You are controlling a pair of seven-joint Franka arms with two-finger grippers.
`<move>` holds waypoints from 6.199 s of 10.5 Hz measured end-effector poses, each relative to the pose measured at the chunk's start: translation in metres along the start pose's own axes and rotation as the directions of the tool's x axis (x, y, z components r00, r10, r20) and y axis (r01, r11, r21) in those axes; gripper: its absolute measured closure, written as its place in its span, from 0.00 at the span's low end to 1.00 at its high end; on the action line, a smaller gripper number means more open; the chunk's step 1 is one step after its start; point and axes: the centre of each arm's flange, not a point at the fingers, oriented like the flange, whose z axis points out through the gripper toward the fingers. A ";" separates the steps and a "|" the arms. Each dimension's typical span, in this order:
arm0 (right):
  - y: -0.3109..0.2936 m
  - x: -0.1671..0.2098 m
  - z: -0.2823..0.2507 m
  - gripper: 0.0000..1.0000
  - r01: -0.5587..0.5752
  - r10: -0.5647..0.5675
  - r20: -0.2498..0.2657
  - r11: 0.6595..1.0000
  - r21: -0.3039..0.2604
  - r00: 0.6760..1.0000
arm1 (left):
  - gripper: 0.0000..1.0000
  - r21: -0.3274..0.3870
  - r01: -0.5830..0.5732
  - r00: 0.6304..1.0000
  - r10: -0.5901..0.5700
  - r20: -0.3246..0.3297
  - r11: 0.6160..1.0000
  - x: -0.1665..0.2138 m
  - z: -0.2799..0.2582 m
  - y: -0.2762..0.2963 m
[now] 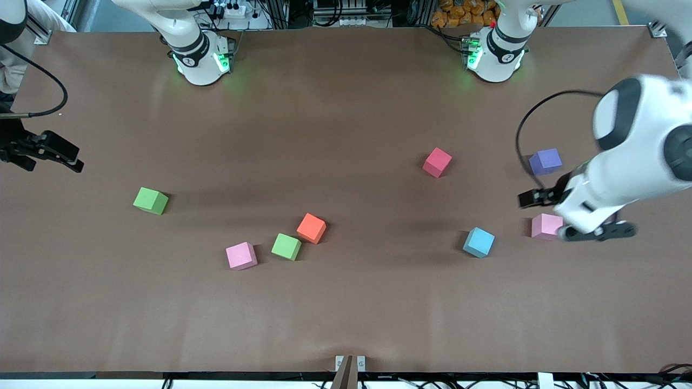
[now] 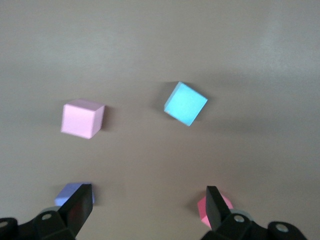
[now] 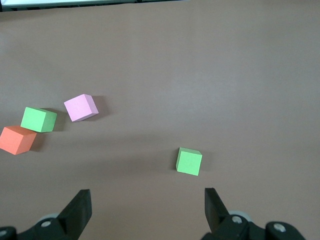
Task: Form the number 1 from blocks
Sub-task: 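Reach the left gripper to the cyan cube and grasp it, then lift the cyan cube with the left gripper while the right gripper reaches the pink cube, then set the cyan cube down mid-table while the right gripper grasps the pink cube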
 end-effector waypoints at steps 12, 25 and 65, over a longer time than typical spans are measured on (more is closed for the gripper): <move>-0.036 0.062 0.106 0.00 0.049 -0.049 -0.062 0.999 0.004 0.997 | 0.00 0.035 -0.492 0.869 0.493 -0.027 0.870 0.057 0.184 0.056; -0.155 0.085 0.260 0.00 0.172 -0.166 -0.082 0.983 0.071 0.983 | 0.40 0.039 -0.384 0.923 0.382 0.051 0.923 0.047 0.242 0.052; -0.212 0.057 0.436 0.34 0.158 -0.157 -0.042 0.986 0.048 0.987 | 0.00 0.013 -0.062 0.997 0.062 0.054 0.998 -0.403 0.286 0.430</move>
